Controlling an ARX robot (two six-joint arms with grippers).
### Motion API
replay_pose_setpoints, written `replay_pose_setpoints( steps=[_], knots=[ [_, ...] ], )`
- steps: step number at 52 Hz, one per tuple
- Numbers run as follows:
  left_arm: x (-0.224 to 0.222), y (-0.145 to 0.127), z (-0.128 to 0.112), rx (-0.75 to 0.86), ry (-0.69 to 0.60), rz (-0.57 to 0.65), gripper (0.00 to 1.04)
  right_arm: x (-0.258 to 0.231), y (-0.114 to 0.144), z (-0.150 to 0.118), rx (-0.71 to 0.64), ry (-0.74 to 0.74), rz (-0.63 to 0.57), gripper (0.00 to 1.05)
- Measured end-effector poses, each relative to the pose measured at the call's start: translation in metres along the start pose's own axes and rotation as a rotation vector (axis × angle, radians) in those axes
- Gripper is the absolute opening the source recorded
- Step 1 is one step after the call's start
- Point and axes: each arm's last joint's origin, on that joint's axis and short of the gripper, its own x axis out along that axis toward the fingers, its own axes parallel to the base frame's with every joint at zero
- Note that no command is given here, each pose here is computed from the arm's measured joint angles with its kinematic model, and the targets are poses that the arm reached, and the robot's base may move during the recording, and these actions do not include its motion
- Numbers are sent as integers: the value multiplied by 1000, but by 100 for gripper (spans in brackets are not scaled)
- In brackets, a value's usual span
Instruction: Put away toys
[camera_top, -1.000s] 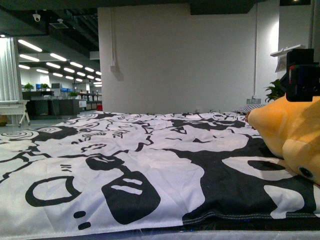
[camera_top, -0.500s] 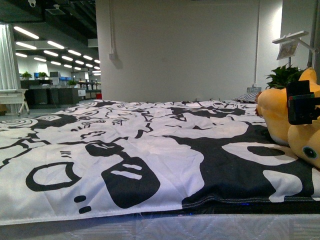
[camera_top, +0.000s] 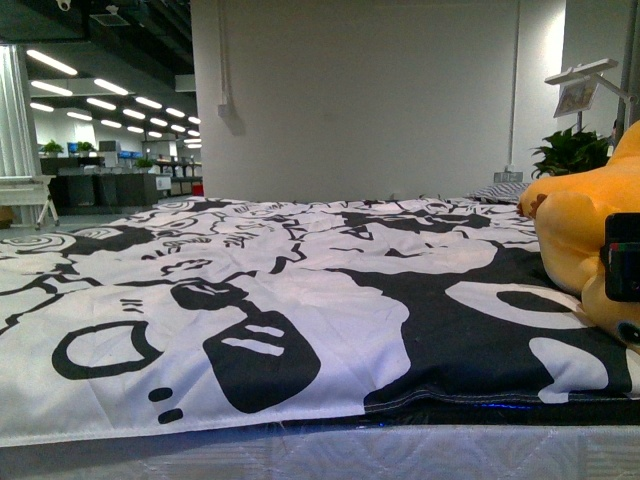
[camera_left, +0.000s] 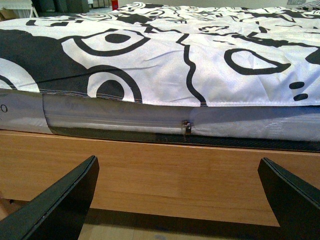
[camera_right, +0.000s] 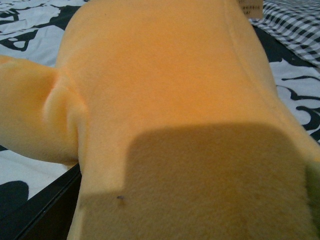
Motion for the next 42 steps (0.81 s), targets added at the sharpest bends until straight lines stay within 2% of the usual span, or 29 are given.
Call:
replay_pose_setpoints(
  steps=[20,25,28,33,42],
  knots=[
    [0,0,0,0,0,0,99,-13,37,-13,-4,37,103,104],
    [0,0,0,0,0,0,99,-18,45,-10,-4,26,113,94],
    [0,0,0,0,0,0,99,-22,51,-7,-6,20,127,83],
    [0,0,0,0,0,0,99,-26,56,-4,-8,13,139,74],
    [0,0,0,0,0,0,99,-39,66,8,-5,-9,179,50]
  ],
)
